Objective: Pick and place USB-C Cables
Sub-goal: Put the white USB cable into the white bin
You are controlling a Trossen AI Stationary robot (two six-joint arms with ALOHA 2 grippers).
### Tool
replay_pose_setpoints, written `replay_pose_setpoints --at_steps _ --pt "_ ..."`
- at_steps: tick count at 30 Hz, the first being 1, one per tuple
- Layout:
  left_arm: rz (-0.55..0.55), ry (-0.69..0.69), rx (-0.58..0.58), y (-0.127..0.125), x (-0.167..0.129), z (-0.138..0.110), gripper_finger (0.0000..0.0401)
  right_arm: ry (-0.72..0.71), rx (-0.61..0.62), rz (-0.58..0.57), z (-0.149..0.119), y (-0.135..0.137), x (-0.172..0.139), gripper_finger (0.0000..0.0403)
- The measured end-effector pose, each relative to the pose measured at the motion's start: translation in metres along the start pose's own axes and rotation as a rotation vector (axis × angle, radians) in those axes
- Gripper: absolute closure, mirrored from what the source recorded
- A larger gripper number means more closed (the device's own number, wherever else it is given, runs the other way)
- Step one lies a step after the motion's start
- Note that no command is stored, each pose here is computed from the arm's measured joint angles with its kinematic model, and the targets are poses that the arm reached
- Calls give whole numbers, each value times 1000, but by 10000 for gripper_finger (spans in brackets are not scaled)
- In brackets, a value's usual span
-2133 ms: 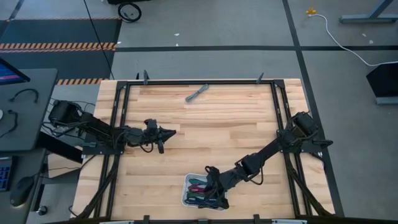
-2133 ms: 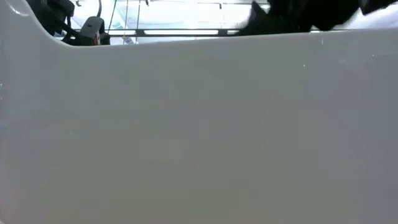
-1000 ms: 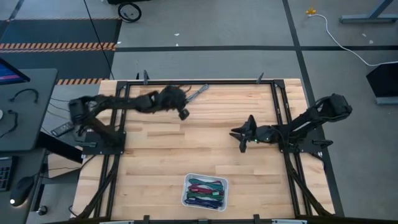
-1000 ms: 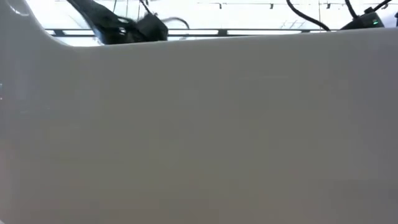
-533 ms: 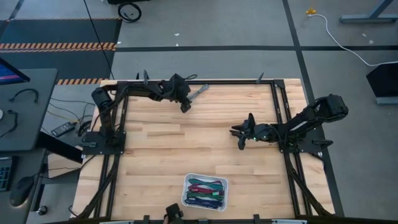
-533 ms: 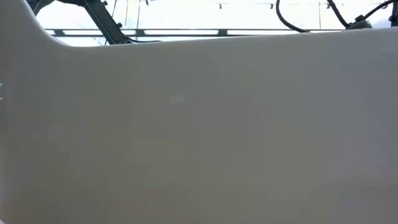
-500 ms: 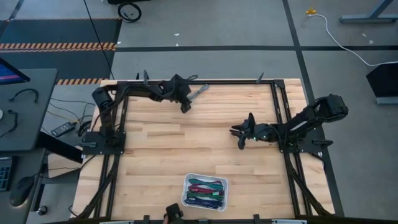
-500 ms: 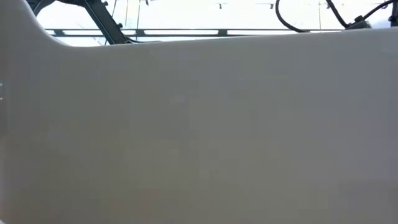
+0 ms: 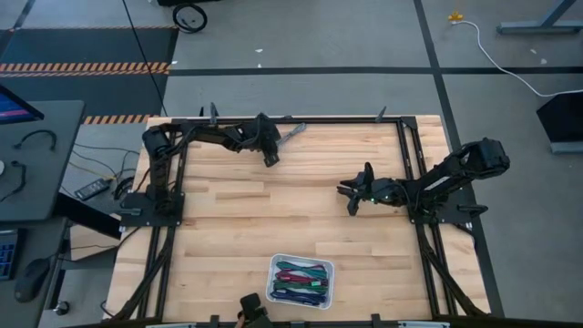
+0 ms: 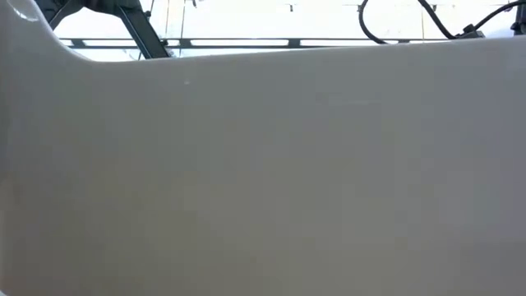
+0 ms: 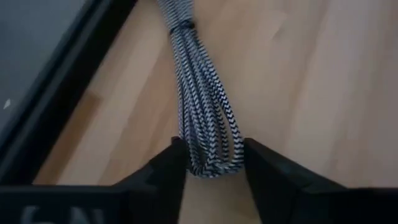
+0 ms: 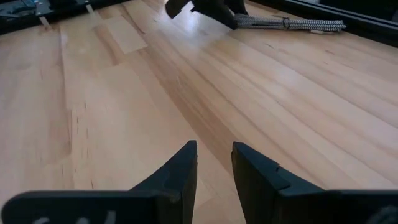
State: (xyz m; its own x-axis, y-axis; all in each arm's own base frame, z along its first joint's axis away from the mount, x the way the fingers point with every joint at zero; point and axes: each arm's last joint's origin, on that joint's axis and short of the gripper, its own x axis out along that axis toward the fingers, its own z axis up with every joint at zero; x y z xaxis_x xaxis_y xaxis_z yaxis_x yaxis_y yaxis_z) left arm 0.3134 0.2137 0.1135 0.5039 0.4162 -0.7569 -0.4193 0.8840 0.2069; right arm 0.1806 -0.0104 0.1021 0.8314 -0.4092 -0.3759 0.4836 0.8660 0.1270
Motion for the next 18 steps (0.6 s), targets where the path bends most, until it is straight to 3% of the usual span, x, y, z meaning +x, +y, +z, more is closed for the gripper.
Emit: replay_pose_setpoints --at_steps 7,12,18 --pt "33 37 -26 14 -1 -5 377 -4 5 5 0 0 0 297" --pt "112 101 2 9 -25 1 381 4 44 39 -1 5 -2 298" --pt "109 61 124 -37 -93 28 381 14 89 96 -5 17 -8 298"
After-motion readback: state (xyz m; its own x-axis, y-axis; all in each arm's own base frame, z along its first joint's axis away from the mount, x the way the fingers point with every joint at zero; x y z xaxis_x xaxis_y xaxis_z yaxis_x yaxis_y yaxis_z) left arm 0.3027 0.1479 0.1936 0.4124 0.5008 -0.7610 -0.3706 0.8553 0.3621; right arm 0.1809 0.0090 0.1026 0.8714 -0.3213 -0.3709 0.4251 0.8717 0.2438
